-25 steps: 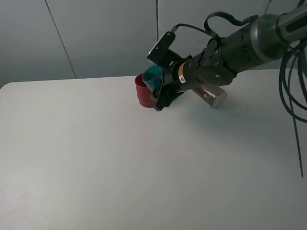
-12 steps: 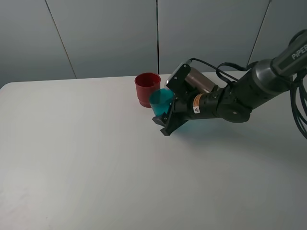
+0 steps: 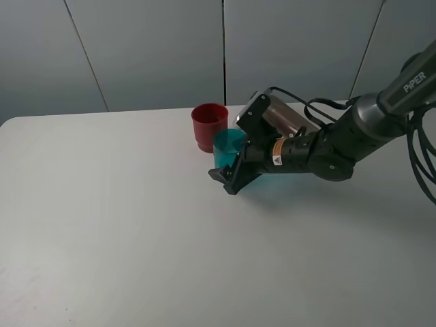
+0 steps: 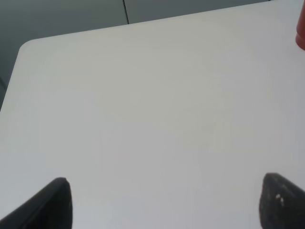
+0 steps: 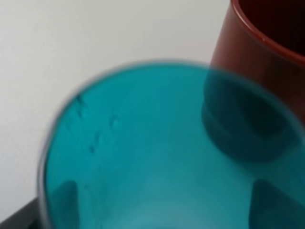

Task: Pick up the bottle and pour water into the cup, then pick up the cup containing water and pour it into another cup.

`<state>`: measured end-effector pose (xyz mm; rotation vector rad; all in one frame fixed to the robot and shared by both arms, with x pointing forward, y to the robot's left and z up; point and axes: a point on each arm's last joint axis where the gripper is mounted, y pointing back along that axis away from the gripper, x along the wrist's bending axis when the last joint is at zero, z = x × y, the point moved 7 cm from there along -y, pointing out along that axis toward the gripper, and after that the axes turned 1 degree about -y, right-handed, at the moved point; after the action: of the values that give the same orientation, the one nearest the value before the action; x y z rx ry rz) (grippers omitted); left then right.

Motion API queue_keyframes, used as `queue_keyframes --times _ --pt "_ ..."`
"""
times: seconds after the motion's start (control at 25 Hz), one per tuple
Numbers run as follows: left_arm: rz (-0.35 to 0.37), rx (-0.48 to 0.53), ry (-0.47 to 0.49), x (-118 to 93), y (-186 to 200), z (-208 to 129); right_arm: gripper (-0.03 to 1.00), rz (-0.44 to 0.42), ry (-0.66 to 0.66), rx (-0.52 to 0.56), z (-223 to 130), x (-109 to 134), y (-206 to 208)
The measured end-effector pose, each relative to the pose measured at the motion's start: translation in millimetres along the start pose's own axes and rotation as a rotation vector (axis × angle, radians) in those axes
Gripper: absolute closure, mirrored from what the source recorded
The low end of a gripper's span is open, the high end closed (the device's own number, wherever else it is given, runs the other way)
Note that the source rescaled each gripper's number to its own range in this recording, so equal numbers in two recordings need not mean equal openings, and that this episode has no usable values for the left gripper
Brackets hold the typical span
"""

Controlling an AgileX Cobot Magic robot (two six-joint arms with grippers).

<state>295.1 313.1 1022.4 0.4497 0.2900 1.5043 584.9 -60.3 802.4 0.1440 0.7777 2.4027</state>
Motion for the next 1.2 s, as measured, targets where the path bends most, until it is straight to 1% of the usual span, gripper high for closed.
queue_keyframes --times 0.04,0.08,0.12,0.28,0.36,0.52,0.6,0.68,0.8,0.88,0.96,1.04,1.12,1.2 --pt "0.0 0.0 0.0 0.0 0.0 0.0 0.06 0.001 -0.001 0.002 -0.8 0.4 0.2" --pt "0.0 0.0 0.0 0.0 0.0 0.0 0.01 0.0 -0.003 0.003 -1.3 0.4 0.4" --pt "0.0 0.0 0.0 0.0 0.0 0.0 -0.02 -0.003 -0.008 0.003 -1.4 0.0 0.5" --pt "0.0 0.0 0.0 0.0 0.0 0.0 -0.03 -0.02 -0.019 -0.01 4.9 -2.8 4.3" --pt "0.0 0.0 0.0 0.0 0.0 0.0 -0.03 -0.039 -0.007 -0.037 20.0 -6.1 14.0" --pt "0.0 0.0 0.0 0.0 0.0 0.0 -0.03 -0.119 -0.028 -0.078 59.8 -18.9 46.8" --pt "0.0 0.0 0.0 0.0 0.0 0.0 -0.03 -0.173 -0.113 -0.06 74.4 -26.7 68.3" --pt "0.0 0.0 -0.002 0.0 0.0 0.0 -0.03 -0.241 -0.215 -0.023 85.4 -34.2 95.7" --pt "0.0 0.0 -0.002 0.0 0.0 0.0 -0.03 -0.383 -0.401 0.111 79.1 -44.0 141.2" --pt "0.0 0.0 -0.002 0.0 0.0 0.0 -0.03 -0.45 -0.498 0.211 70.3 -43.4 173.0" --pt "0.0 0.0 -0.002 0.0 0.0 0.0 -0.03 -0.46 -0.577 0.324 59.1 -35.7 206.8" --pt "0.0 0.0 -0.002 0.0 0.0 0.0 -0.03 -0.424 -0.654 0.397 51.1 -25.7 236.1" --pt "0.0 0.0 -0.002 0.0 0.0 0.0 -0.03 -0.416 -0.716 0.42 48.3 -19.7 264.2" --pt "0.0 0.0 -0.002 0.0 0.0 0.0 -0.03 -0.441 -0.754 0.395 49.3 -16.5 295.1"
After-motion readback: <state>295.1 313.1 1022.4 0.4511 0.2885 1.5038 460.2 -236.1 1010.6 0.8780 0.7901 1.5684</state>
